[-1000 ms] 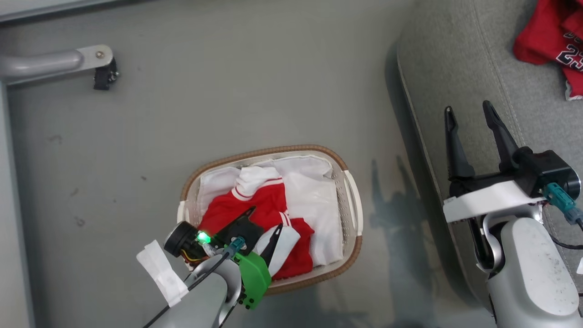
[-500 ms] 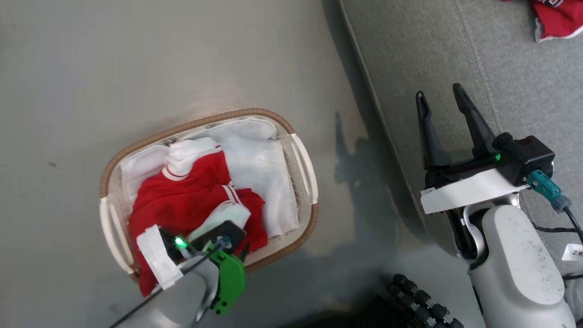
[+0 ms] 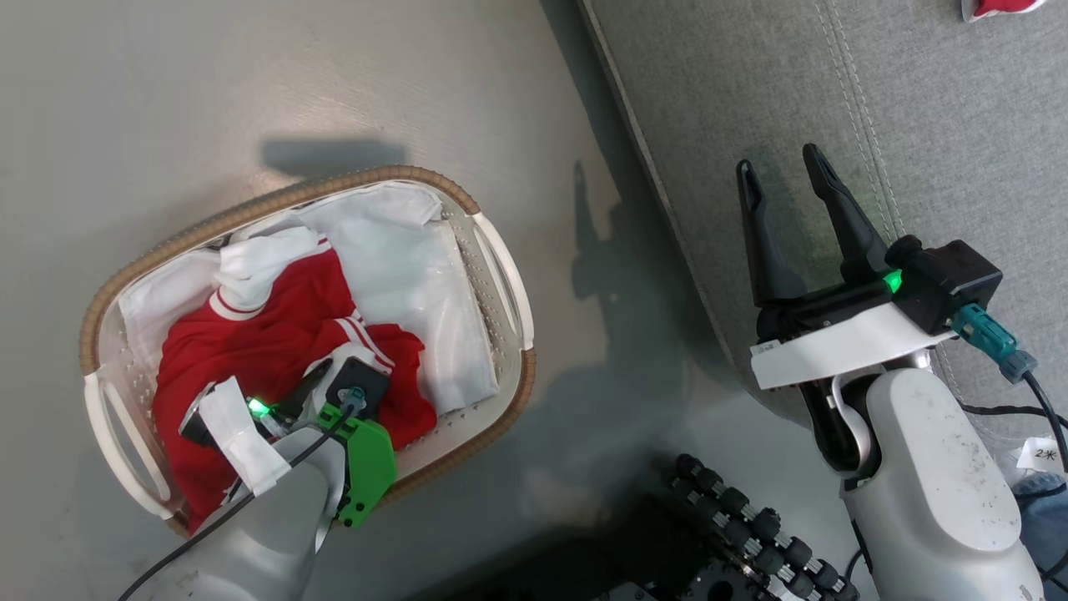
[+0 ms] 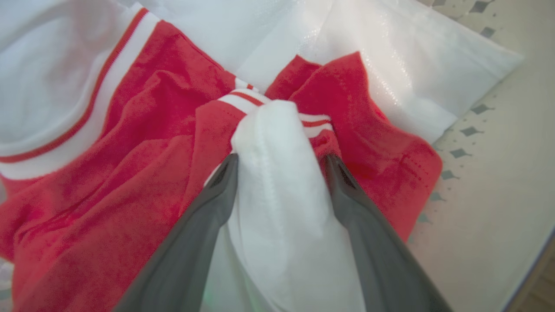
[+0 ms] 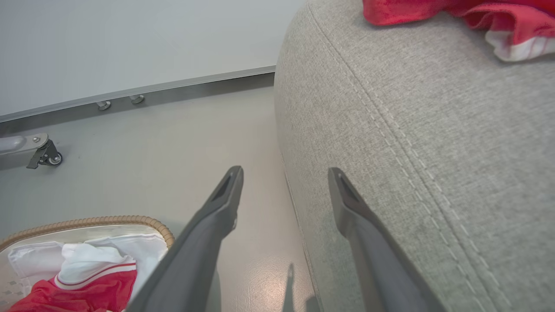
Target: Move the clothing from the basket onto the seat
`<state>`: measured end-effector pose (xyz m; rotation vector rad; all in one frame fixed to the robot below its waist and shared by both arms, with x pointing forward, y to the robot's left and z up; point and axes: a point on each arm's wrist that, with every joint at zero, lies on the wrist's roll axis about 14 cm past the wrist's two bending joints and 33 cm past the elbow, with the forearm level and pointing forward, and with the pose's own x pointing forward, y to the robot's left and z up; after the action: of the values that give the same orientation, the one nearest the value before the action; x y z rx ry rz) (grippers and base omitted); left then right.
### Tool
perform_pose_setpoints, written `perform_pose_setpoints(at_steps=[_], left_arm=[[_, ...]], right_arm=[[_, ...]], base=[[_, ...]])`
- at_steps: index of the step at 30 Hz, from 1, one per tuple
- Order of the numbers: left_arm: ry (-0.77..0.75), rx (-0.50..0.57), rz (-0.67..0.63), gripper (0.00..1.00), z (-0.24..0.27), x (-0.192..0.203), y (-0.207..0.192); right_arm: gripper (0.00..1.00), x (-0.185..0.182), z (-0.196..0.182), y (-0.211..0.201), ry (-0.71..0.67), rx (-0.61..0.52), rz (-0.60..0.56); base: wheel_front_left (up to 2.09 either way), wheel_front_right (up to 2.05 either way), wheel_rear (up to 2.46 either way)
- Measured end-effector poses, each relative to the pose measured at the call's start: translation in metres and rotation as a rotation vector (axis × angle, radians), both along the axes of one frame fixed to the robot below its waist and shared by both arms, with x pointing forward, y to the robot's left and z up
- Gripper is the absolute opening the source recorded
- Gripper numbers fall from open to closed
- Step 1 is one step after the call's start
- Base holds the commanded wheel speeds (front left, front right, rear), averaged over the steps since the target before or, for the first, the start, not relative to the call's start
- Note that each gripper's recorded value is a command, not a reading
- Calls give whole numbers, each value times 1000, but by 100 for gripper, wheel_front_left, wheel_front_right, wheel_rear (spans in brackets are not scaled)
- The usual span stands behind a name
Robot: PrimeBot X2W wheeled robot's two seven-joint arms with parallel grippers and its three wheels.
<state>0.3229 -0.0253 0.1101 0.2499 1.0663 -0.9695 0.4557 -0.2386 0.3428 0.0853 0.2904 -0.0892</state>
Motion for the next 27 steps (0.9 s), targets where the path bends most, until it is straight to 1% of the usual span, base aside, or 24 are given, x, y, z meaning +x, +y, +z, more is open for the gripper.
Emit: perform_pose_setpoints(at_steps=[3,4,5,6,7,8,10,13,19,23,27], left_arm=[[27,39,-3,100,-9,-5,3],[36,49,-5,96,-11,-7,4],[47,54,-3,81,-12,-8,4],[52,56,-1,46,-13,-9,4],[54,58,-1,38,-14,-10,4],[56,60,4,18,-13,-9,5],[51,61,16,0,-12,-7,7],[42,52,47,0,-7,-2,9],[-27,9,113,0,12,17,10],[-71,-26,139,0,32,26,9],[-136,-82,190,0,60,45,3]], right_arm=[[100,-1,-4,-1,10,0,-3],[100,-2,-5,-2,15,-1,-4],[100,-2,-6,-3,18,-3,-6],[100,-3,-7,-3,21,-4,-7],[100,-3,-7,-3,23,-4,-8],[100,-3,-8,-3,24,-4,-8],[100,-4,-8,-3,25,-2,-8],[100,-3,-4,-2,17,2,-6],[100,0,8,1,-12,-6,5],[100,1,21,3,-41,-12,12],[100,-2,35,5,-69,-24,17]], base=[[0,0,0],[0,0,0],[0,0,0],[0,0,0],[0,0,0],[0,0,0],[0,0,0],[0,0,0],[0,0,0],[0,0,0],[0,0,0]])
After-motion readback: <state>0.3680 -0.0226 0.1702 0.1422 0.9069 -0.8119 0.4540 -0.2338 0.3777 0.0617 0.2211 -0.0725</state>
